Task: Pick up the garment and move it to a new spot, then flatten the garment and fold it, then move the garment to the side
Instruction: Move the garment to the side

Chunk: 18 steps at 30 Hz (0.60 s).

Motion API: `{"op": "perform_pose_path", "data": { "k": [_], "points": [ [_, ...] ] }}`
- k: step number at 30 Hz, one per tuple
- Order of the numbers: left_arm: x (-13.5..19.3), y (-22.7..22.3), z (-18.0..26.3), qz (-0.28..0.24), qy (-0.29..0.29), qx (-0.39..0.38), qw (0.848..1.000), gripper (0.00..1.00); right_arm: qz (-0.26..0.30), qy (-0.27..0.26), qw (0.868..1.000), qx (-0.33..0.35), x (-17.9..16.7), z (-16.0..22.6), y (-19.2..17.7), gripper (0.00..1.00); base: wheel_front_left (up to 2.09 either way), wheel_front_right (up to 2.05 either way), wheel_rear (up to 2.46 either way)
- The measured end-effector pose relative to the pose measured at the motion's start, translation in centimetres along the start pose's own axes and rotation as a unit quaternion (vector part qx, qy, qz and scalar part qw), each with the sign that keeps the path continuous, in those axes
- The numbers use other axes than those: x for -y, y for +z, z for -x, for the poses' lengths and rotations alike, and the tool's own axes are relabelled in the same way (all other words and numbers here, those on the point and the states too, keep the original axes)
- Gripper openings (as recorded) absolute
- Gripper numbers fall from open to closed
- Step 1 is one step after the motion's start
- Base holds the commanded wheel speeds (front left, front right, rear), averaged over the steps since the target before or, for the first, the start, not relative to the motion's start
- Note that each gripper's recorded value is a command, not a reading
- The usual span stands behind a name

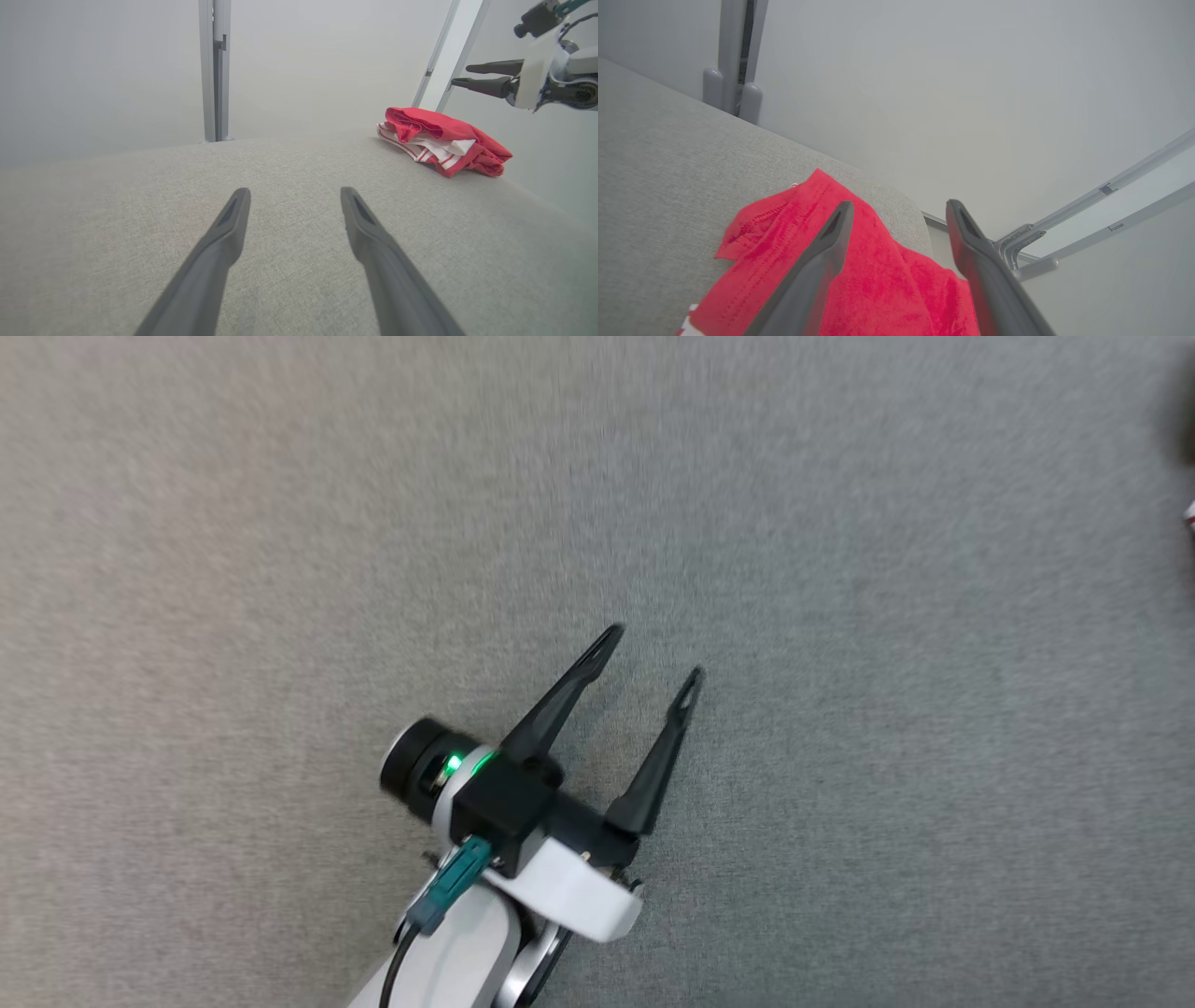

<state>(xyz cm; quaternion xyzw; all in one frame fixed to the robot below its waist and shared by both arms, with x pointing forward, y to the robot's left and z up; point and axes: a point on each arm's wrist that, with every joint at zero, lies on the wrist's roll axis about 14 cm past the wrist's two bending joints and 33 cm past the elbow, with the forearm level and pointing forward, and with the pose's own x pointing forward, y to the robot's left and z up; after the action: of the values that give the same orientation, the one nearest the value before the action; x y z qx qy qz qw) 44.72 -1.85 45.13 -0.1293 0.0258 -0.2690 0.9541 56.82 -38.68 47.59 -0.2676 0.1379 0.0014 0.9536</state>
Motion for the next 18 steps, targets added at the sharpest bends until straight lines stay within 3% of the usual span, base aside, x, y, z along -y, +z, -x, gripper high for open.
{"op": "perform_pose_path", "data": {
  "k": [7, 9, 18],
  "points": [
    [-1.2, 4.6, 4.1, -0.006, 0.061, 0.043, 0.997, 1.0, -0.055, 0.043, 0.991, 0.114, -4.0, 4.5, 7.8, 1.0, 0.0, 0.0, 0.0],
    [-3.2, 6.8, 6.3, 0.001, 0.109, 0.069, 0.992, 1.0, -0.072, 0.059, 0.981, 0.171, -5.5, 7.2, 11.2, 1.0, 0.0, 0.0, 0.0],
    [-6.9, 11.0, 13.2, -0.043, 0.207, 0.124, 0.97, 1.0, -0.186, 0.088, 0.94, 0.271, -11.3, 14.9, 15.5, 1.0, 0.0, 0.0, 0.0]
  ]
}}
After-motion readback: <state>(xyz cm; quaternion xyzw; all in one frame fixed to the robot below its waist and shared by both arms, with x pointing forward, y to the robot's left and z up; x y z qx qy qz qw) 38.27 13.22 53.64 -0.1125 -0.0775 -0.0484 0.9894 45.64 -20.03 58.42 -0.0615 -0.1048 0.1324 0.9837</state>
